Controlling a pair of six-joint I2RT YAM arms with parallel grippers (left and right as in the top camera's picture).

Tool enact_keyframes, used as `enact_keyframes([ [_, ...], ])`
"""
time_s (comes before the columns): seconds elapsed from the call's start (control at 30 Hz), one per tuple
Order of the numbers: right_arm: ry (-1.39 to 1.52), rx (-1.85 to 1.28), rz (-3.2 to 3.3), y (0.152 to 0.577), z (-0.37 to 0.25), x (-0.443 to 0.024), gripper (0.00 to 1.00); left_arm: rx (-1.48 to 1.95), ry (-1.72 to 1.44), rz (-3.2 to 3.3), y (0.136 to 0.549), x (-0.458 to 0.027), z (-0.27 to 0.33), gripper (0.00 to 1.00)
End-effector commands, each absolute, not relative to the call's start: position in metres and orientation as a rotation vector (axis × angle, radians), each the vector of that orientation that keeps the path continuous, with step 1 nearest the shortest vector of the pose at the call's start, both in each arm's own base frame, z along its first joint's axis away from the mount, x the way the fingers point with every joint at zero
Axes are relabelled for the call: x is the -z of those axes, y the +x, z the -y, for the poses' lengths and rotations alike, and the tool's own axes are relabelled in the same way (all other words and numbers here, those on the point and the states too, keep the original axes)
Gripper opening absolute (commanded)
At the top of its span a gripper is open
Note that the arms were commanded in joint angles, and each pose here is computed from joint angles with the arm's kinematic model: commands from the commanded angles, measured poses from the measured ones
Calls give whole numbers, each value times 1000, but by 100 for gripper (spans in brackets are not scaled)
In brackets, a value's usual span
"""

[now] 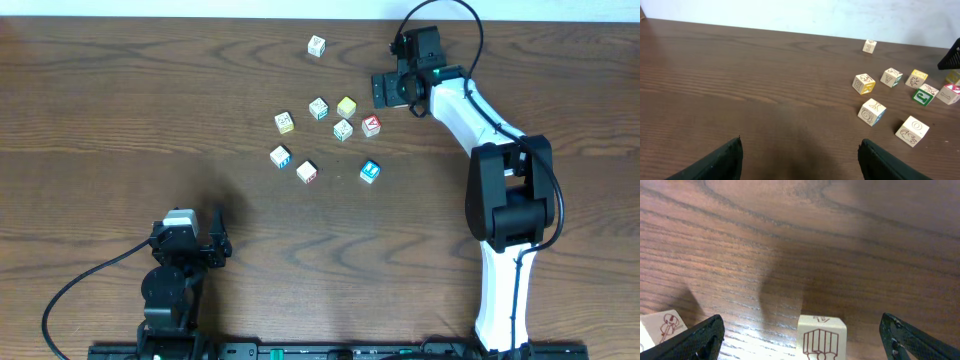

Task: Lift 4 blocks
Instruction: 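Lower the open right gripper around the white gate-picture block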

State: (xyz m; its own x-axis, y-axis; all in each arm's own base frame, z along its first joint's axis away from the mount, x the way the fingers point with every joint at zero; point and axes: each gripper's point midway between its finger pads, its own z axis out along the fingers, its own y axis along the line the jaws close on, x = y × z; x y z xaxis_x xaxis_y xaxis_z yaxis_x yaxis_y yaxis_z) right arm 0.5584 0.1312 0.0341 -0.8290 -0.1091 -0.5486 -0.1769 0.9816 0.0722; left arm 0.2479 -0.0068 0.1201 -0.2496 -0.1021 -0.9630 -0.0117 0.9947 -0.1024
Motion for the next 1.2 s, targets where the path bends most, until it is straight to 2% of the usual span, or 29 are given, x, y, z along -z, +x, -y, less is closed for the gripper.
enact_keyframes([
  [0.0,-202,-144,-2559,560,-129,-34,95,67,-80,-1878,245,-102,6,74],
  [0.27,-148,-69,-2650,543,-114,-23,91,65,-80,-1894,244,-98,5,74],
  [0.43,-141,-68,-2649,544,-111,-23,75,65,-80,-1894,244,-98,5,74],
  [0.67,-139,-72,-2623,550,-112,-26,72,65,-80,-1896,244,-98,5,75],
  [0.87,-135,-78,-2596,555,-113,-29,61,65,-80,-1896,244,-98,5,74],
  [1.17,-91,-88,-2603,554,-113,-29,61,64,-80,-1913,244,-94,5,74],
])
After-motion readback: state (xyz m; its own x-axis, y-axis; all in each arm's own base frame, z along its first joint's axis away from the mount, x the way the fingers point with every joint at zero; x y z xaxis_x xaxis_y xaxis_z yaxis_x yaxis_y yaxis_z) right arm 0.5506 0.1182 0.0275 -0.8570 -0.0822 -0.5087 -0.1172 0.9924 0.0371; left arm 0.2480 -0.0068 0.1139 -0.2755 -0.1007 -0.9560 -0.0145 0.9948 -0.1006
